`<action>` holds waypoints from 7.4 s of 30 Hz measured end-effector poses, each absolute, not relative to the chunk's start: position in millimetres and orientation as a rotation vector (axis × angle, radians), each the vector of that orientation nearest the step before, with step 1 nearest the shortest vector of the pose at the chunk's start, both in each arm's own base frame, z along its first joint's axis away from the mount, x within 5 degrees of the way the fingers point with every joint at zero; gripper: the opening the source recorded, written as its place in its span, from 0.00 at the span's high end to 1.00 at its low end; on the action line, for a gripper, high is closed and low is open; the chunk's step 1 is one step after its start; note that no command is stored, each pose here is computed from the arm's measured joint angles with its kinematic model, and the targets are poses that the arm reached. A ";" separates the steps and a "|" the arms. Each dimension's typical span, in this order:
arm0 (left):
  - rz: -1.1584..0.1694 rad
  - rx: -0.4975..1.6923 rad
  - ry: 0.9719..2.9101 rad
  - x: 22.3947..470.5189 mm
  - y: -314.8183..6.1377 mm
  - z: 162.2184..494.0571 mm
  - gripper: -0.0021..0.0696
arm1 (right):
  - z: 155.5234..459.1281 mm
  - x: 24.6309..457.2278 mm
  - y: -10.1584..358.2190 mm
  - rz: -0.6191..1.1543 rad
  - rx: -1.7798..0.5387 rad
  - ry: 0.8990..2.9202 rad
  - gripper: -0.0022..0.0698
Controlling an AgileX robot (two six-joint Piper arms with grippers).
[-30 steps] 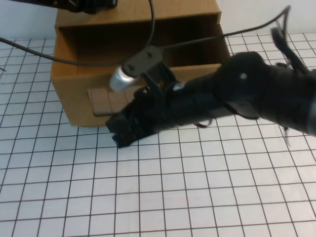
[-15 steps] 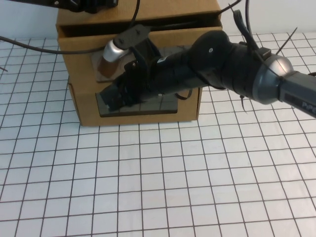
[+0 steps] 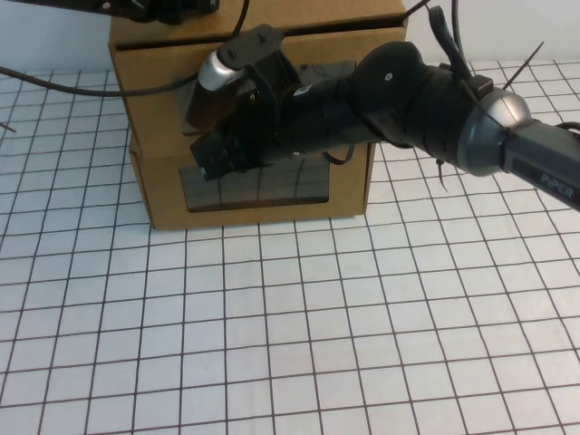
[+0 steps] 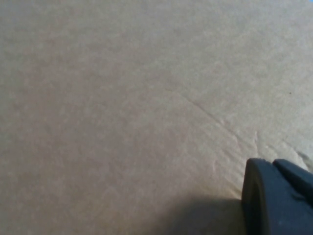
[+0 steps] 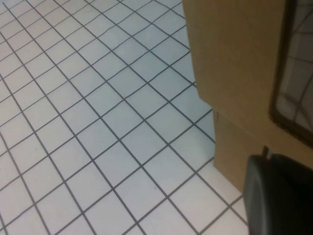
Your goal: Close the shoe box
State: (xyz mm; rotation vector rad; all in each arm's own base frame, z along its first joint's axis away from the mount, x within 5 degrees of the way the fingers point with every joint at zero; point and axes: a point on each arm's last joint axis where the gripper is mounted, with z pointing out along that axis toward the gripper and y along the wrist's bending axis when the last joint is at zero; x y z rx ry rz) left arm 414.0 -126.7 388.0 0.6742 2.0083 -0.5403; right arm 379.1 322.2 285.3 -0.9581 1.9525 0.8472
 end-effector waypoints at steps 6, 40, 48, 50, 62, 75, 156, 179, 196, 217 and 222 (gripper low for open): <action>-0.540 0.674 2.008 414.0 -126.7 388.0 0.98 | 289.0 377.5 321.5 0.835 -0.997 1.927 0.99; -0.537 0.669 2.003 414.5 -126.5 388.5 0.98 | 330.7 382.4 306.7 0.585 -0.934 1.743 0.99; -0.551 0.669 2.008 414.0 -126.5 388.3 0.98 | 339.6 372.5 304.5 0.603 -1.024 1.728 0.99; -0.566 0.670 2.015 413.3 -125.7 388.0 0.98 | 344.9 368.1 303.1 0.613 -1.045 1.722 0.99; -0.595 0.718 2.070 385.7 -109.3 410.0 0.98 | 359.1 350.5 297.7 0.643 -1.162 1.720 0.99; -0.563 0.674 1.993 320.6 -87.6 452.7 0.98 | 390.0 328.6 269.6 0.460 -1.231 1.794 0.99; -0.255 0.408 1.505 -1.6 -27.8 389.4 0.98 | 368.9 104.4 74.1 0.365 -0.633 1.653 0.99; -0.102 0.182 1.618 45.1 -11.0 235.4 0.98 | 368.9 104.4 74.1 0.365 -0.633 1.653 0.99; -0.135 0.182 1.879 50.9 -12.8 170.1 0.98 | 368.6 104.3 74.1 0.364 -0.634 1.657 0.99; -0.133 0.185 1.882 50.7 -12.8 169.8 0.98 | 368.6 104.3 74.1 0.365 -0.634 1.657 0.99; -0.133 0.185 1.882 50.7 -12.8 169.8 0.98 | 368.4 104.3 74.1 0.364 -0.635 1.658 0.99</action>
